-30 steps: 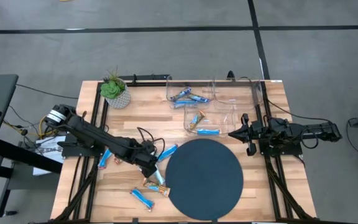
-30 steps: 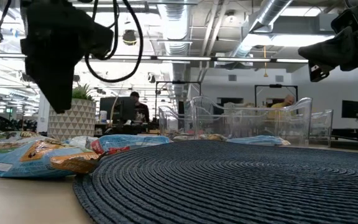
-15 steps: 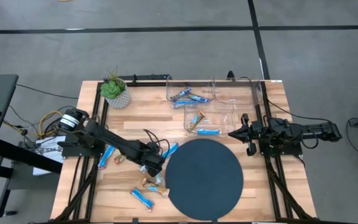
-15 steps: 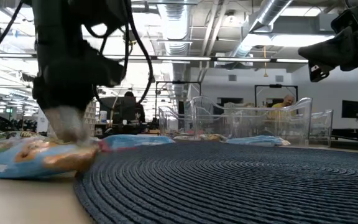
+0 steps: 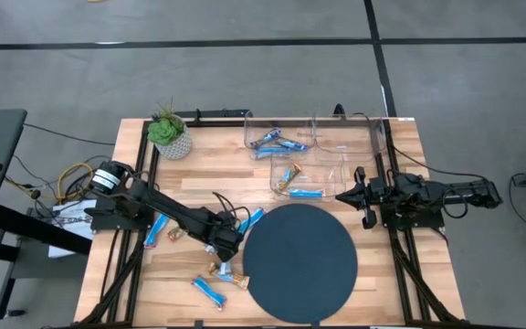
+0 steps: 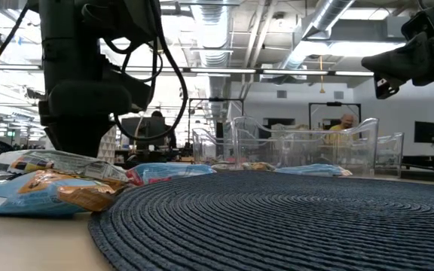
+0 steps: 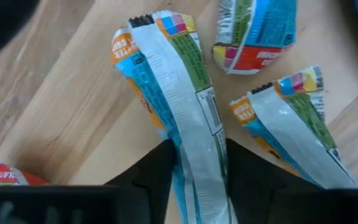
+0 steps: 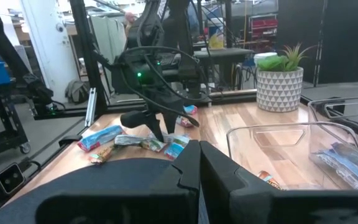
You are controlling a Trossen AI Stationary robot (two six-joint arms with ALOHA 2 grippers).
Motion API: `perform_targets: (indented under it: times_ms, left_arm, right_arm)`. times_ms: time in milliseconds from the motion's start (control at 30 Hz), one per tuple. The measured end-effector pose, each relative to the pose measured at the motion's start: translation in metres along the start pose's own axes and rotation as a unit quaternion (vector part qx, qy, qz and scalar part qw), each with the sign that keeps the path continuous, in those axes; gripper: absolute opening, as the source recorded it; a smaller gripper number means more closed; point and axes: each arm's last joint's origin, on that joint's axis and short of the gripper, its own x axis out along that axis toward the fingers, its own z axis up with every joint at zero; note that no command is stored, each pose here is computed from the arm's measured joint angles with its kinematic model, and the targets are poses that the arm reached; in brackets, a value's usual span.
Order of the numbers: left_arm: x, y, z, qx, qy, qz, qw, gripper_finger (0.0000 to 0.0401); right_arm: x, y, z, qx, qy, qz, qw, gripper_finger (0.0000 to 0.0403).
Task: Pick and place Granola Bars by type
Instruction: Put the yellow granola bar into the bottom transparent bin
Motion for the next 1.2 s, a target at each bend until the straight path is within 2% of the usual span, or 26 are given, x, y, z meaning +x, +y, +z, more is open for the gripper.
perform_targets:
  times_ms: [233, 433, 567, 633, 767, 900, 1200]
  left_arm:
    - [-0.011, 0.004, 0.001, 0.028, -0.021, -0.005, 0.999, 0.0067]
    - [-0.045, 0.01, 0.005, 0.033, -0.094, -0.041, 0.994, 0.0056]
    - [-0.068, 0.014, 0.01, 0.045, -0.176, -0.055, 0.982, 0.0056]
    - [-0.077, 0.015, 0.016, 0.056, -0.237, -0.052, 0.969, 0.0056]
    - [-0.093, 0.014, 0.037, 0.078, -0.356, -0.037, 0.93, 0.0056]
    - [-0.105, 0.012, 0.065, 0.118, -0.439, -0.057, 0.889, 0.0056]
    - [-0.091, 0.017, 0.125, 0.237, -0.524, -0.101, 0.812, 0.0056]
  right_arm:
    - [0.0, 0.0, 0.0, 0.0, 0.0, 0.0, 1.0, 0.0]
    - [0.0, 0.0, 0.0, 0.0, 0.0, 0.0, 1.0, 0.0]
    - [0.0, 0.0, 0.0, 0.0, 0.0, 0.0, 1.0, 0.0]
    - [0.0, 0.0, 0.0, 0.0, 0.0, 0.0, 1.0, 0.0]
    - [0.0, 0.0, 0.0, 0.0, 0.0, 0.0, 1.0, 0.0]
    - [0.0, 0.0, 0.0, 0.0, 0.0, 0.0, 1.0, 0.0]
    - [0.0, 0.0, 0.0, 0.0, 0.0, 0.0, 1.0, 0.0]
